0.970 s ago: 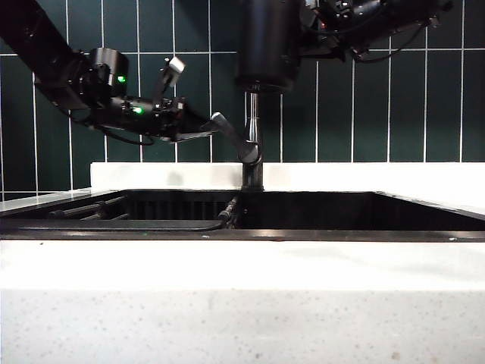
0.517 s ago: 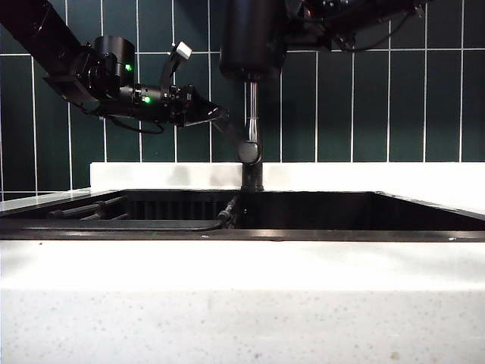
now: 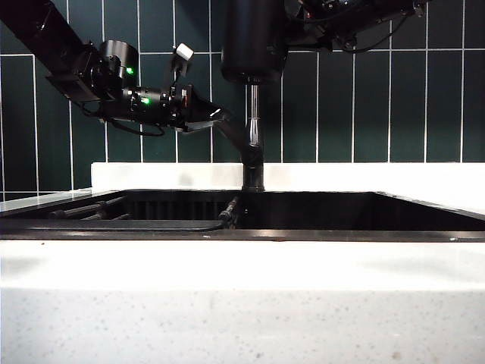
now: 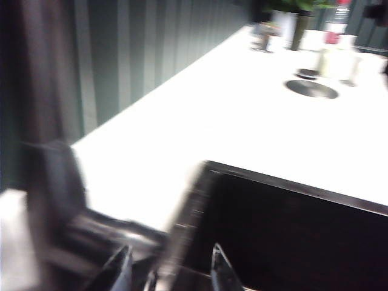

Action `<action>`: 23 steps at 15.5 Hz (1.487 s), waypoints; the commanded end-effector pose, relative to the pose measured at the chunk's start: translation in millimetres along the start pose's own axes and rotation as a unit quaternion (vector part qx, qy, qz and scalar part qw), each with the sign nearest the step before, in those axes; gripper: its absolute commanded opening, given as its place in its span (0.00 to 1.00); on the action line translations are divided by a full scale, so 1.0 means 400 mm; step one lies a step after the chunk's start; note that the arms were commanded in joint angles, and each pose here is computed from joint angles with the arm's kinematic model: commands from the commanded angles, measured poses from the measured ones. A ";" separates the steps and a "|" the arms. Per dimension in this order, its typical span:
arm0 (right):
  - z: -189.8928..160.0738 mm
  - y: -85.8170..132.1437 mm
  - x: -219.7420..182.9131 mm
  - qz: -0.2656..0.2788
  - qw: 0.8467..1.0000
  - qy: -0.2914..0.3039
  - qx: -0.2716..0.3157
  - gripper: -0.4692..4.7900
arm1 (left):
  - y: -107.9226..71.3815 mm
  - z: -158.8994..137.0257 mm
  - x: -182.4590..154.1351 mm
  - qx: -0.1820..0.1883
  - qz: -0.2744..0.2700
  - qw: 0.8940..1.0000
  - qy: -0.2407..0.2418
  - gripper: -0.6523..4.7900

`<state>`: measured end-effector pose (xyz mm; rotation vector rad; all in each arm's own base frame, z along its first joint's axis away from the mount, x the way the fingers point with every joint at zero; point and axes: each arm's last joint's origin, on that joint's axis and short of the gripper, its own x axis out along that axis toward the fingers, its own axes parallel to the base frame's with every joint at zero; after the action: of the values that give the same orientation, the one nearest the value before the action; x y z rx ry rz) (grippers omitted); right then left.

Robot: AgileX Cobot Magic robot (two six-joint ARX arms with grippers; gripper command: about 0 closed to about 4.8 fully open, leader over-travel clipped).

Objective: Pick up the mug next to the sink, go to the faucet to get some water, pour the water into the sink, and finally put the mug back to its place.

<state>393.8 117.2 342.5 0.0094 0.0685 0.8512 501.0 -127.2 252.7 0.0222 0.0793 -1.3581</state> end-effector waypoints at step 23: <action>0.012 0.002 -0.006 -0.005 1.000 -0.001 -0.016 0.09 | 0.001 -0.011 0.012 0.012 0.066 0.997 0.028 0.42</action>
<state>394.2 115.9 336.9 -0.0210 0.1089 0.8347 502.0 -131.9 244.6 0.0729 0.1280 -1.2346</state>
